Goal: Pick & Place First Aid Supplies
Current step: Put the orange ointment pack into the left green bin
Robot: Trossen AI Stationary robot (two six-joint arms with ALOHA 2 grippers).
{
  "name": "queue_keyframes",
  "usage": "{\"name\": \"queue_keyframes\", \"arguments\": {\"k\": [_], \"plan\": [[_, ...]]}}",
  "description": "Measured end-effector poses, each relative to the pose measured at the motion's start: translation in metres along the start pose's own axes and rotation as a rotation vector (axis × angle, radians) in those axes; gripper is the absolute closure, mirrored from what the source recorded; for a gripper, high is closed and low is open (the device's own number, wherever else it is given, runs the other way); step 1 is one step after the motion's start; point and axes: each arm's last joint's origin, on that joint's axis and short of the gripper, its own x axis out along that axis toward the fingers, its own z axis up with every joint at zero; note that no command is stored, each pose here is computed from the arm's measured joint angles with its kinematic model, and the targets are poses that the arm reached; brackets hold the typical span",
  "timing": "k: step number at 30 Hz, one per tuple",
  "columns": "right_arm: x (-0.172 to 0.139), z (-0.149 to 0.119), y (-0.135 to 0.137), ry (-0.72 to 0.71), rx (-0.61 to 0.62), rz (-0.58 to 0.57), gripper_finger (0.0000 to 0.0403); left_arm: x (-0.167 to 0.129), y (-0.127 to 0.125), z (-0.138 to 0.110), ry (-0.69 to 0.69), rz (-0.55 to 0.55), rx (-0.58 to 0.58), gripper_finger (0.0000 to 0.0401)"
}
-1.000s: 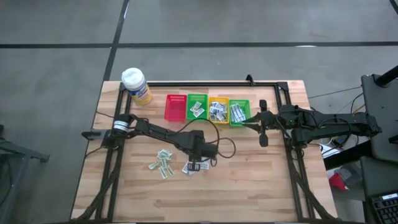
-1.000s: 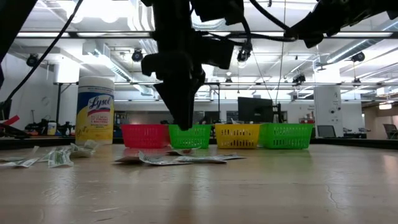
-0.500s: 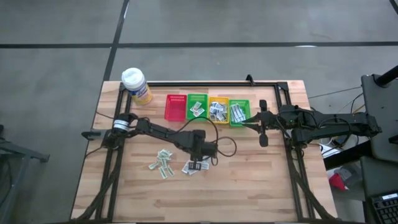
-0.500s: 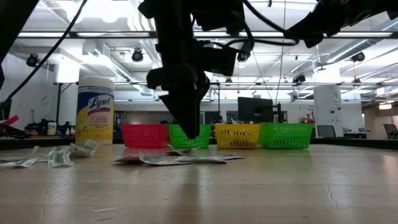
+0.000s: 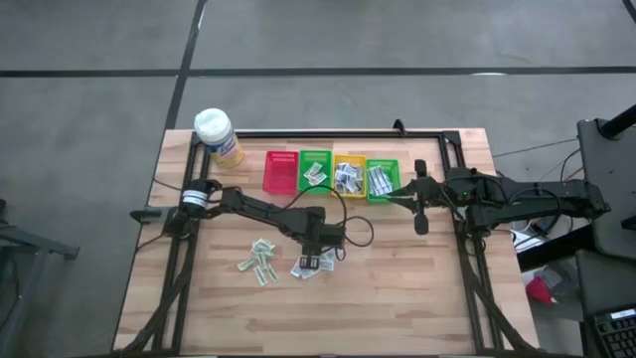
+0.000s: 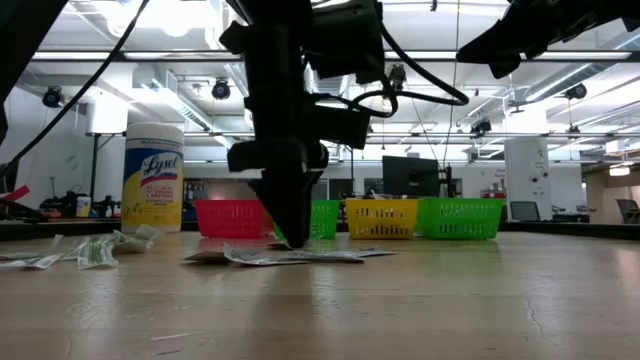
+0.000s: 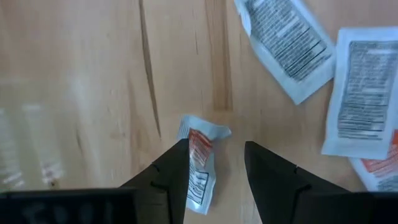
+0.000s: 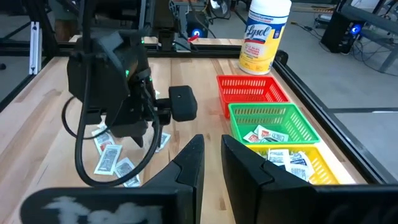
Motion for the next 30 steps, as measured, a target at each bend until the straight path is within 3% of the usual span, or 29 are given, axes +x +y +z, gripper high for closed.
{"name": "queue_keyframes", "arguments": {"k": [14, 26, 30], "plan": [[0.000, 0.000, 0.000, 0.000, 0.003, 0.000, 0.0351, 0.014, 0.004, -0.007, -0.034, 0.013, -0.036, 0.0256], [0.000, 0.000, 0.000, 0.000, 0.004, 0.000, 0.0351, 0.021, 0.006, -0.008, -0.064, -0.015, -0.071, 0.0384], [0.000, 0.000, 0.000, 0.000, 0.004, 0.000, 0.0351, 0.023, 0.006, -0.009, -0.064, -0.026, -0.107, 0.0395]]}}
